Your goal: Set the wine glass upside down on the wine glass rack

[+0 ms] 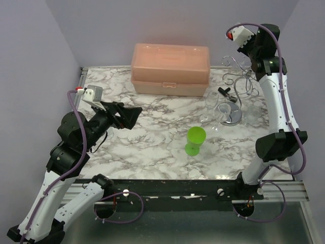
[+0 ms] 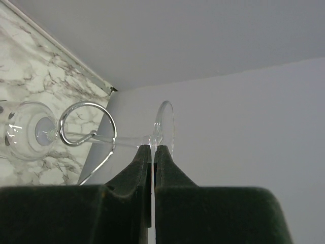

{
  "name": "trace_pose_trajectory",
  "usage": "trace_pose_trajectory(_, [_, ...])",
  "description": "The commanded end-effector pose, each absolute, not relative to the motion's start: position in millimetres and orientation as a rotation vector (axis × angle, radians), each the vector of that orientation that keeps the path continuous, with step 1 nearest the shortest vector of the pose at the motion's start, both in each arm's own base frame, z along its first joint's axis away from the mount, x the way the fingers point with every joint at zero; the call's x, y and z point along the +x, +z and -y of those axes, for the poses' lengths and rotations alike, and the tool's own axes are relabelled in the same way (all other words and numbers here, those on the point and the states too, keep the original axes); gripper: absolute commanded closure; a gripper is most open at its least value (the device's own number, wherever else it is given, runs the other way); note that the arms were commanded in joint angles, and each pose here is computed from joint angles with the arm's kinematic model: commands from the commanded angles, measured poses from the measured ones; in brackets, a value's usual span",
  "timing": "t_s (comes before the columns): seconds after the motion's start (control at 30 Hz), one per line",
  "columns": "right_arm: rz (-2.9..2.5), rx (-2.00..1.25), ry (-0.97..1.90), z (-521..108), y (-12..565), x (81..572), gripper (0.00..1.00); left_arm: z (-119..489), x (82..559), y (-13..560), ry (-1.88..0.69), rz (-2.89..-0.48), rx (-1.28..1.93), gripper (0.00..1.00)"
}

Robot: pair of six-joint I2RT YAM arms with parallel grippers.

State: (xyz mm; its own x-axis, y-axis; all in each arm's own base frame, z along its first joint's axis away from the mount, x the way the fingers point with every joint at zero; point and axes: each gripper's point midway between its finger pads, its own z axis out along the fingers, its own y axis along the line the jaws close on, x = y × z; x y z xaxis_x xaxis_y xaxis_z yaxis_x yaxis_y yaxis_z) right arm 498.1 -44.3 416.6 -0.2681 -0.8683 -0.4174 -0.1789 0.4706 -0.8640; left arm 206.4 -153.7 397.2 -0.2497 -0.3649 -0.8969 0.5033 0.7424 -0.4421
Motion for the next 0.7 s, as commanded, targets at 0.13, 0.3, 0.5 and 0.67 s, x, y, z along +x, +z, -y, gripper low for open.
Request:
trace_pose_trajectory(0.13, [-1.623, -0.852, -0.869, 38, 442, 523, 1.00, 156, 209, 407, -0.833, -1.599, 0.123, 0.01])
trace_pose_trajectory(0.3, [-1.597, -0.933, -0.794, 23, 432, 523, 1.00, 156, 211, 405, -0.835, -1.600, 0.111, 0.02])
trace_pose_trajectory(0.5, [-1.582, -1.007, -0.732, 10, 422, 518, 1.00, 157, 213, 406, -0.844, -1.596, 0.103, 0.02])
trace_pose_trajectory(0.67, [-1.562, -1.066, -0.679, 0, 416, 514, 0.99, 158, 214, 404, -0.847, -1.598, 0.099, 0.01])
